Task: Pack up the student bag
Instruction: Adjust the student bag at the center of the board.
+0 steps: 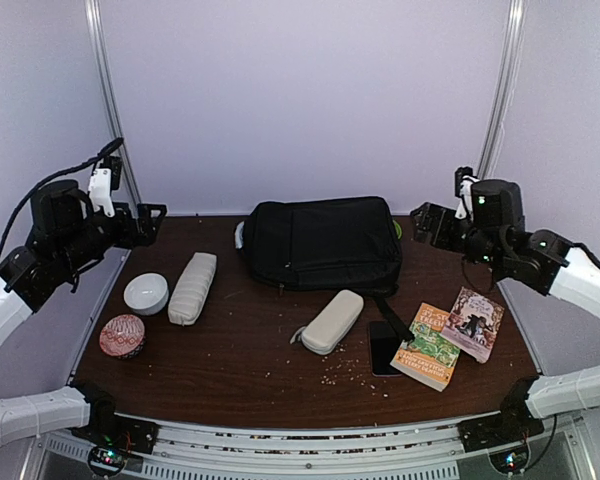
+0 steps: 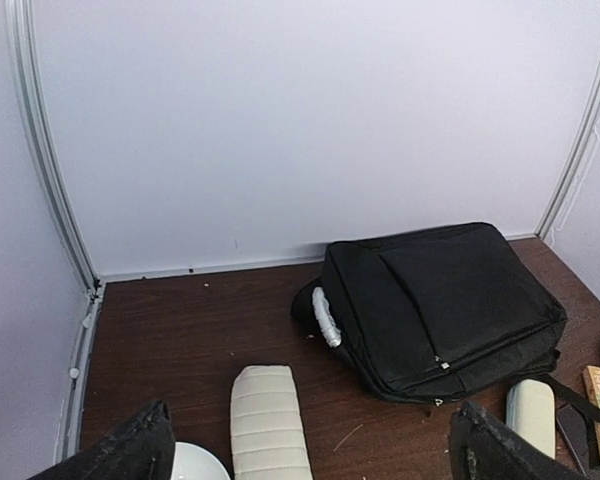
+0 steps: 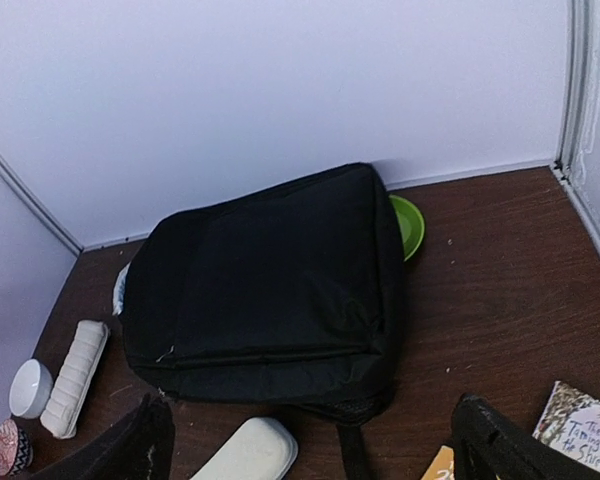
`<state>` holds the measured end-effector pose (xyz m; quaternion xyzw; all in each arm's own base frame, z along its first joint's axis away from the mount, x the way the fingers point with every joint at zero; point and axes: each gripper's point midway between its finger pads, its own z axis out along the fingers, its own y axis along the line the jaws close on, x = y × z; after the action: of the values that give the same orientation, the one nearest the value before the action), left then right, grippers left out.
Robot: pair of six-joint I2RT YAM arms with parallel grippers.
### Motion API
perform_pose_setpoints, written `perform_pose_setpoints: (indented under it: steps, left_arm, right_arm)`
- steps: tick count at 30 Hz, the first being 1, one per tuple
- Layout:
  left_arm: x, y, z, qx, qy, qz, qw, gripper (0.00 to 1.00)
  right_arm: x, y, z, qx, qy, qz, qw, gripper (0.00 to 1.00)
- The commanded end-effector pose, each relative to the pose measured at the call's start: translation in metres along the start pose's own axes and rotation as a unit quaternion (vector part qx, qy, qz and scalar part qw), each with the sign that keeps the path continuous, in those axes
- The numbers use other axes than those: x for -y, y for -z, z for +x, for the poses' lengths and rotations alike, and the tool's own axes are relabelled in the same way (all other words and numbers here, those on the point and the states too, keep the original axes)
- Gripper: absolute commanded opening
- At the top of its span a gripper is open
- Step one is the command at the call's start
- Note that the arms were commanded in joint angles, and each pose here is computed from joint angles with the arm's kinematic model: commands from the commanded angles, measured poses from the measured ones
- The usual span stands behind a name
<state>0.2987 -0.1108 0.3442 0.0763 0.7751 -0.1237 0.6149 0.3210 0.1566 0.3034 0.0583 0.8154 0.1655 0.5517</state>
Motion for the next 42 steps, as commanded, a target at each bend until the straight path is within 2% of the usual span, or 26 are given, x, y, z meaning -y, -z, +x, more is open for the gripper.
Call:
perform_pose_setpoints:
  steps: [1,4,8,12,19,25,28,32,37,42]
  left_arm:
    - [-0.011,-0.007,0.019,-0.009,-0.003,-0.032,0.999,0.98]
    - [-0.014,-0.010,0.025,-0.012,0.019,-0.038,0.999,0.97]
    - [-0.014,-0.014,0.027,-0.024,0.028,-0.043,0.998,0.97]
    - [-0.018,-0.016,0.032,-0.039,0.031,-0.054,0.997,0.97]
    - [-0.017,-0.020,0.035,-0.051,0.033,-0.054,0.997,0.96]
    - [-0.018,-0.023,0.038,-0.056,0.032,-0.058,0.996,0.96]
    - [-0.018,-0.026,0.041,-0.065,0.030,-0.060,0.996,0.96]
    - [-0.019,-0.030,0.044,-0.074,0.028,-0.067,0.995,0.96]
    - [-0.021,-0.033,0.047,-0.083,0.026,-0.072,0.994,0.96]
    - [-0.020,-0.035,0.048,-0.087,0.025,-0.071,0.993,0.96]
  right_arm:
    - [-0.034,-0.017,0.026,-0.031,0.003,-0.003,1.000,0.96]
    - [-0.055,-0.031,0.054,-0.063,-0.010,-0.004,0.998,0.95]
    - [-0.049,-0.048,0.088,-0.081,-0.103,0.016,0.991,0.95]
    - [-0.047,-0.068,0.113,-0.099,-0.137,0.030,0.985,0.92]
    - [-0.006,-0.108,0.126,-0.108,-0.198,0.080,0.971,0.88]
    - [0.016,-0.138,0.133,-0.124,-0.203,0.110,0.965,0.85]
    - [-0.007,-0.145,0.130,-0.128,-0.204,0.078,0.967,0.83]
    - [-0.054,-0.151,0.129,-0.142,-0.166,0.048,0.975,0.82]
    - [-0.093,-0.161,0.143,-0.161,-0.173,0.011,0.972,0.81]
    - [-0.143,-0.169,0.169,-0.201,-0.095,-0.015,0.975,0.79]
